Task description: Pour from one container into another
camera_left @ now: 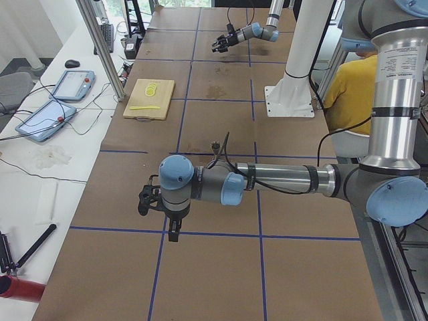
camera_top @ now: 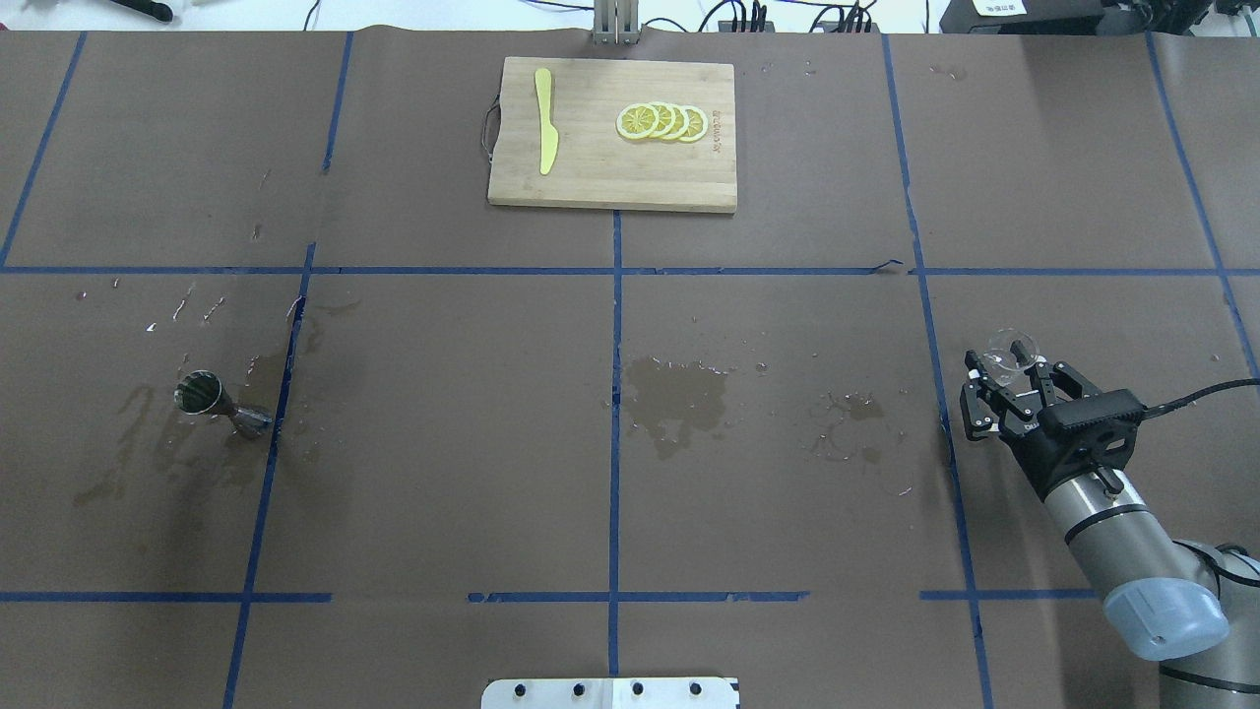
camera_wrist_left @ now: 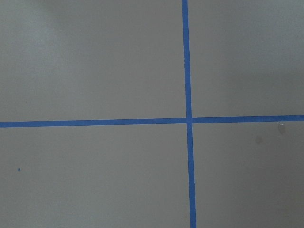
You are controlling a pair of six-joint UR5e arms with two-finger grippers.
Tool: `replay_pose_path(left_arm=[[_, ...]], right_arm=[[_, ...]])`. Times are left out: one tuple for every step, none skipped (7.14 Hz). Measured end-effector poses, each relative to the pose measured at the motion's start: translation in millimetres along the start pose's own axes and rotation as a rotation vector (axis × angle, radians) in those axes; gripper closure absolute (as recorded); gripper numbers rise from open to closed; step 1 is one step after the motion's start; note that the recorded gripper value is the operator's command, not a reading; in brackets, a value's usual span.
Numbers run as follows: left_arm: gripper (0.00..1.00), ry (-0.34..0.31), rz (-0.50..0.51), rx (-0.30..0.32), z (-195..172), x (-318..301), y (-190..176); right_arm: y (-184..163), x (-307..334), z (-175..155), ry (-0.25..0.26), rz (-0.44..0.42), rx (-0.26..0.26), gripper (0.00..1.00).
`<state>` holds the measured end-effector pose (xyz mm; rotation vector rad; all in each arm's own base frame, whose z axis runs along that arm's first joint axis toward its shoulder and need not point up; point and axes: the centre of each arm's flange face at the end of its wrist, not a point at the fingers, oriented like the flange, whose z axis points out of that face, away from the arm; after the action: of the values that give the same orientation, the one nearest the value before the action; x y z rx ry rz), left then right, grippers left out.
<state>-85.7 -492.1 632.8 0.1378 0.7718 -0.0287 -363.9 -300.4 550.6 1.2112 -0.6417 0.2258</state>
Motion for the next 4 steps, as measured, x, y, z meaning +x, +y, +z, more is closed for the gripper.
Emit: replay_pose_path(left_arm=[[0.0, 0.001, 0.001, 0.0, -0.2, 0.4, -0.3], [0.0, 0.001, 0.002, 0.001, -0.4, 0.8, -0.7], [0.0, 0.001, 0.002, 0.002, -0.7, 1.2, -0.9], [0.0, 0.001, 0.003, 0.002, -1.1, 1.6, -1.3]], right_arm=[[6.0, -1.4, -1.0, -0.006, 0.027, -0.012, 1.0], [11.6, -2.7, -2.4, -0.011, 0.051, -0.021, 1.0], [16.3, -3.9, -3.2, -0.014, 0.068, -0.028, 1.0], [21.9, -5.4, -2.7, -0.015, 0.082, -0.034, 1.0]])
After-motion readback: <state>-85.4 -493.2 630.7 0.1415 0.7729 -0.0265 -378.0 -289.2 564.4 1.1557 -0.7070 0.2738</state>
